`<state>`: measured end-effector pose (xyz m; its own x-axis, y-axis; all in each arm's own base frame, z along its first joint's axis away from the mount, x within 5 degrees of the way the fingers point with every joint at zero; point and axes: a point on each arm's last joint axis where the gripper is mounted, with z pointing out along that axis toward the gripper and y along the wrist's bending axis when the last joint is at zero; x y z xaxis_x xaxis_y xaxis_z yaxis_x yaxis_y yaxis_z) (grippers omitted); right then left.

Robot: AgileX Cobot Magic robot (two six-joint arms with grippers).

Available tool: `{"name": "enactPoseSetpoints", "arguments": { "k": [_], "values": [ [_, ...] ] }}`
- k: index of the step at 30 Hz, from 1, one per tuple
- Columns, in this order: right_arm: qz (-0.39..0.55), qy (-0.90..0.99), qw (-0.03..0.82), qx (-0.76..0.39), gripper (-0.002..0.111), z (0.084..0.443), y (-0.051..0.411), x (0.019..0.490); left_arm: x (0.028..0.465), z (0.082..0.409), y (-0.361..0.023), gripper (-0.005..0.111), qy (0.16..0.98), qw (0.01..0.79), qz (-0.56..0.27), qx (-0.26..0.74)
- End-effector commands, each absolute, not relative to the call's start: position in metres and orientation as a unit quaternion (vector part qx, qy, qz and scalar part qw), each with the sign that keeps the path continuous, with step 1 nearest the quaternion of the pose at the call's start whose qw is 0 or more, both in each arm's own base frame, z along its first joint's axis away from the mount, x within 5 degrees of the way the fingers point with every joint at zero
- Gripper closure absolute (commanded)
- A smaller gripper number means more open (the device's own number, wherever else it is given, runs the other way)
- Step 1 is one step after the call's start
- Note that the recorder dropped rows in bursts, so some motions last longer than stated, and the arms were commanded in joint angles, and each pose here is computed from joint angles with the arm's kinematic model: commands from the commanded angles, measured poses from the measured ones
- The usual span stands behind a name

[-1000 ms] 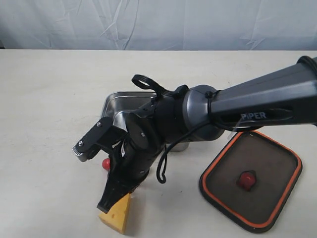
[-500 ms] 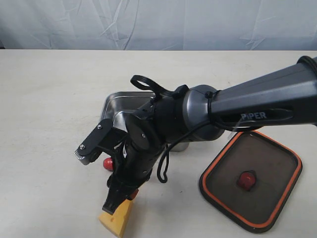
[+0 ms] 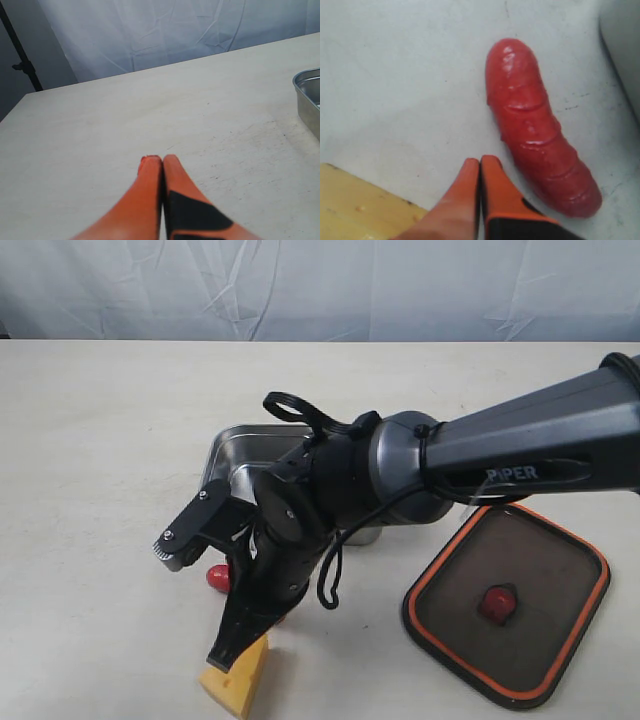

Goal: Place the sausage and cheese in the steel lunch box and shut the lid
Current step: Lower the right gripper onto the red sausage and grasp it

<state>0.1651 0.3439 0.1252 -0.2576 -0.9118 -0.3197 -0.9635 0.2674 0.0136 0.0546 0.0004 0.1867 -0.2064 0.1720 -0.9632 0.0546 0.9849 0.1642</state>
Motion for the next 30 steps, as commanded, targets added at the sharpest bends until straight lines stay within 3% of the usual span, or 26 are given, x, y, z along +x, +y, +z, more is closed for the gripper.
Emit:
{"name": "enactPoseSetpoints", "arguments": {
  "k": [1,11,27,29,30],
  "values": [
    [0.110,0.789,0.129,-0.591,0.108,0.131,0.344,0.164,0.055,0.187,0.000,0.107,0.771,0.630,0.044,0.075],
    [0.148,0.779,0.203,-0.574,0.108,0.185,0.342,0.163,0.055,0.187,0.000,0.107,0.771,0.630,0.044,0.075],
    [0.132,0.779,0.190,-0.583,0.108,0.167,0.344,0.166,0.055,0.187,0.000,0.107,0.771,0.630,0.044,0.075],
    [0.130,0.779,0.188,-0.584,0.096,0.165,0.344,0.166,0.055,0.187,0.000,0.107,0.771,0.630,0.044,0.075],
    [0.132,0.785,0.186,-0.575,0.076,0.164,0.344,0.166,0.055,0.187,0.000,0.107,0.771,0.630,0.044,0.075]
  ]
}}
